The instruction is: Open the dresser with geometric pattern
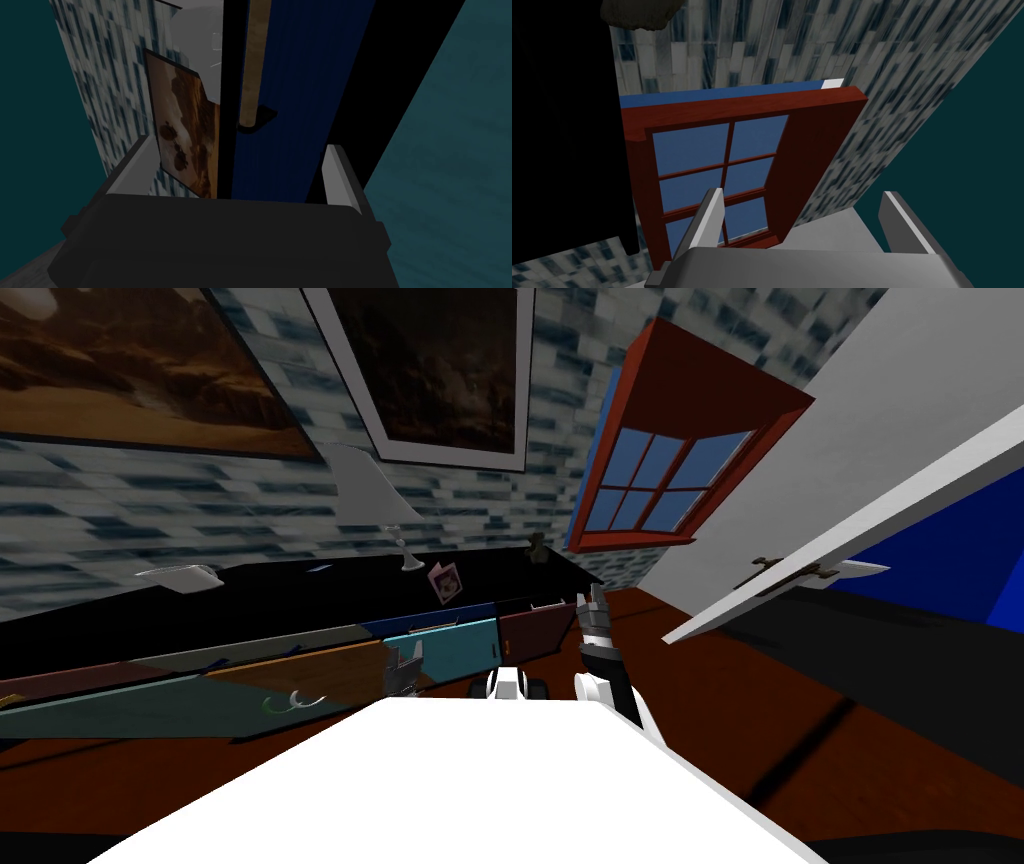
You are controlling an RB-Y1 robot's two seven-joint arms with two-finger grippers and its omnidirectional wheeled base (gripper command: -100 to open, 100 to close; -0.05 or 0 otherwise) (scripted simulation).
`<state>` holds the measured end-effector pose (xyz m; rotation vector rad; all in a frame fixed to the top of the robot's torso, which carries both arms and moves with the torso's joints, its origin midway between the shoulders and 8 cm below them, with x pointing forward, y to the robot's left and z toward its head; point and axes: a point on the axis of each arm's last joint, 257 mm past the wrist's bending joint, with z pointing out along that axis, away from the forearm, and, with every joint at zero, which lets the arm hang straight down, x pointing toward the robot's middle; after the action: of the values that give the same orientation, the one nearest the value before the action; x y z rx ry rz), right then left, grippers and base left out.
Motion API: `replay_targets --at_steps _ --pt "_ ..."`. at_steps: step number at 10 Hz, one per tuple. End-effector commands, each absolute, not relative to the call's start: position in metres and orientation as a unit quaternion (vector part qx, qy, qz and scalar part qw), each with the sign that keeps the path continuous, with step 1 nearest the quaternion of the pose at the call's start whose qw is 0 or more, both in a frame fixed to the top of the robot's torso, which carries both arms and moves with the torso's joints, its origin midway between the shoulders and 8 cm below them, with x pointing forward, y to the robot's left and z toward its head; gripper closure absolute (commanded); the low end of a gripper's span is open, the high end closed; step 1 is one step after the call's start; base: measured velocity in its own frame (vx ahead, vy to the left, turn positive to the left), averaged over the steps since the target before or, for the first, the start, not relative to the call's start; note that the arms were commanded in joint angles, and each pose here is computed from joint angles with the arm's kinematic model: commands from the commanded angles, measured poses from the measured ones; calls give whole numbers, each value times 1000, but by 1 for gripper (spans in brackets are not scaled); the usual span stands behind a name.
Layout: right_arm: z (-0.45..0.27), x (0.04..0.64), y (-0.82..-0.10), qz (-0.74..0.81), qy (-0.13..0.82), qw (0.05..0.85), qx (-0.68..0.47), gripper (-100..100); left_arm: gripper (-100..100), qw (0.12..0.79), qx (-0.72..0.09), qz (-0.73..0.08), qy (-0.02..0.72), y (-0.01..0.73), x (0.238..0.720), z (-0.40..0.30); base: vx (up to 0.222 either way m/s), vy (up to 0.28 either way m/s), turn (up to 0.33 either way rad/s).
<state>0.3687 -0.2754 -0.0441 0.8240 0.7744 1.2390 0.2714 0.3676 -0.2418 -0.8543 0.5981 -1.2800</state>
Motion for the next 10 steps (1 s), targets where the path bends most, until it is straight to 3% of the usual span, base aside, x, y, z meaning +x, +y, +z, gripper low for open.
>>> replay_targets --at_steps 1,3,10 --pt "-44 369 -275 549 343 668 365 0 -100 679 -381 -567 269 372 266 -249 84 -50 0" --pt "-44 369 -275 549 343 668 365 0 -100 686 -384 -558 266 380 286 -246 -19 -25 -71" --pt "-44 369 -275 549 343 668 365 0 -100 704 -391 -537 253 408 347 -231 -115 2 -100"
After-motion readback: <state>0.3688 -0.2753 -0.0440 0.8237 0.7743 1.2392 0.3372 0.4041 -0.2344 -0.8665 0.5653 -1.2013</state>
